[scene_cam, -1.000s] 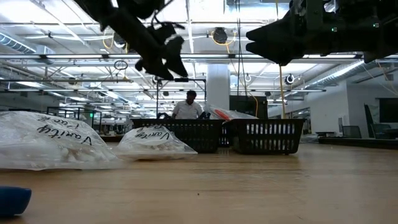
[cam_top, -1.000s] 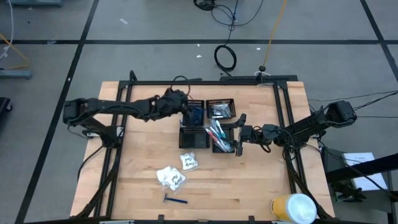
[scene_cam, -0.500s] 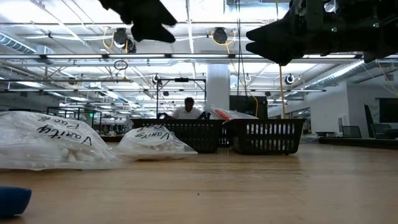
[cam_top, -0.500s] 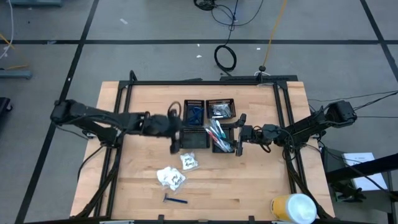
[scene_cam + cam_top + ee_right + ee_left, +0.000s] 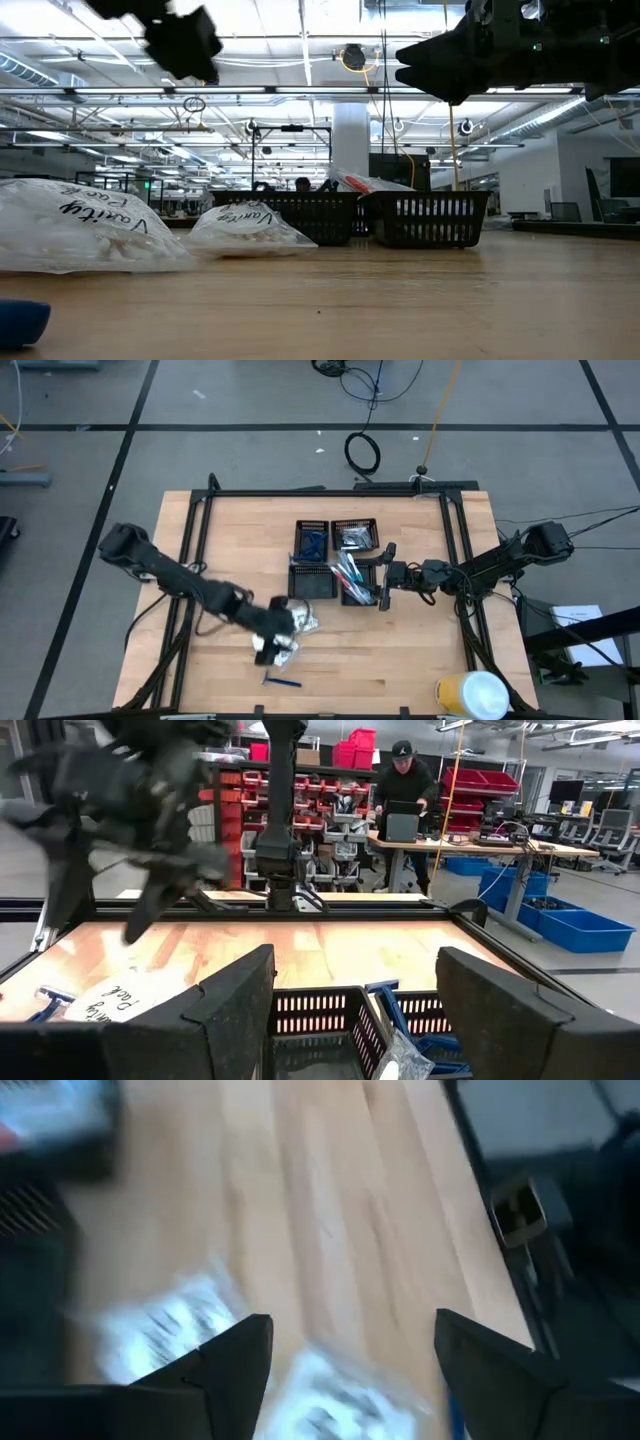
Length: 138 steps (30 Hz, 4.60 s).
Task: Pick & Place Travel size toiletries
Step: Put the blue razor into the top left black bin
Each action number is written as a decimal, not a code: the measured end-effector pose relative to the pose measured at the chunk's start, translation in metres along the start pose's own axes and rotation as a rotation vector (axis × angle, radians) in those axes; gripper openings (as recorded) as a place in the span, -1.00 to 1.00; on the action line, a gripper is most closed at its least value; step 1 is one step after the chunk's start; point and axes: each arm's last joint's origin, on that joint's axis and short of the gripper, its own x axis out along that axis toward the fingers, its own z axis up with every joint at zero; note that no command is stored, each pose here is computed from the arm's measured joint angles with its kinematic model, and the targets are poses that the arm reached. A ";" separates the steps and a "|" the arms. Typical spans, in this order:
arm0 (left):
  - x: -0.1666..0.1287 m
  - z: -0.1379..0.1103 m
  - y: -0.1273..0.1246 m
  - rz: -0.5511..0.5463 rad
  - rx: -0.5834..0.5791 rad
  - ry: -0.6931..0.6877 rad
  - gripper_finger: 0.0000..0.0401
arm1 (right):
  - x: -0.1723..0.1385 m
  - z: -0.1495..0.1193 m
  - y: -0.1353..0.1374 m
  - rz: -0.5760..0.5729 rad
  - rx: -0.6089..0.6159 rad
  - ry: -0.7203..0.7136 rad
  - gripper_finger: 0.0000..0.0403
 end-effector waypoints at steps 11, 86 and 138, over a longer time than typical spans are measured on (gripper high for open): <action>0.072 -0.015 -0.060 -0.011 -0.038 0.337 0.12 | 0.000 0.000 0.000 0.001 0.001 -0.003 0.31; 0.024 0.048 0.012 0.125 0.311 -0.389 -0.97 | 0.000 -0.001 0.000 0.005 0.039 0.011 0.30; -0.010 -0.038 0.235 0.573 -0.565 -0.711 -0.80 | -0.001 -0.013 0.001 0.008 0.016 0.127 0.30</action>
